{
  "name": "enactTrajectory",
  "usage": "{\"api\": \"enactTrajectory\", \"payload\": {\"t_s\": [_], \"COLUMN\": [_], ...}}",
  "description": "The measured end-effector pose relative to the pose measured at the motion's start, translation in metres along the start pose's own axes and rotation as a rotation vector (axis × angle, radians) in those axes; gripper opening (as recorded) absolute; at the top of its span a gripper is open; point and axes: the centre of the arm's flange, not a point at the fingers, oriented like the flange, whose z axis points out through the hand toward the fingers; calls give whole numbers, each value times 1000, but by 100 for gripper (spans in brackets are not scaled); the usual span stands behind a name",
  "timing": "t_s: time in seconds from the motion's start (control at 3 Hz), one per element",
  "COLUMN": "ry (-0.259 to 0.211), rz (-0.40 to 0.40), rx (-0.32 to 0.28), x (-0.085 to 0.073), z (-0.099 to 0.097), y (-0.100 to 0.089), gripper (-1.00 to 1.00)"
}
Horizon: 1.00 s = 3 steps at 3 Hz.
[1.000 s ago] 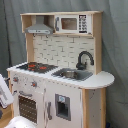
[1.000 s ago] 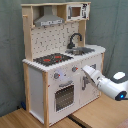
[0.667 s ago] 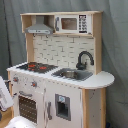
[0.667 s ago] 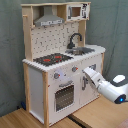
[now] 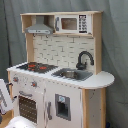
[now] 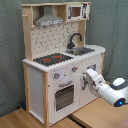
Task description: Play with the kitchen
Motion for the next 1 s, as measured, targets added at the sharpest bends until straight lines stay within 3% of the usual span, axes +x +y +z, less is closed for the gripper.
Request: {"api": "enactTrajectory", "payload": {"t_s": [1.0], "ry": [-24], "rz": [294], "rx": [0], "x": [-11], "z": [14], "y": [-17], "gripper": [100]}}
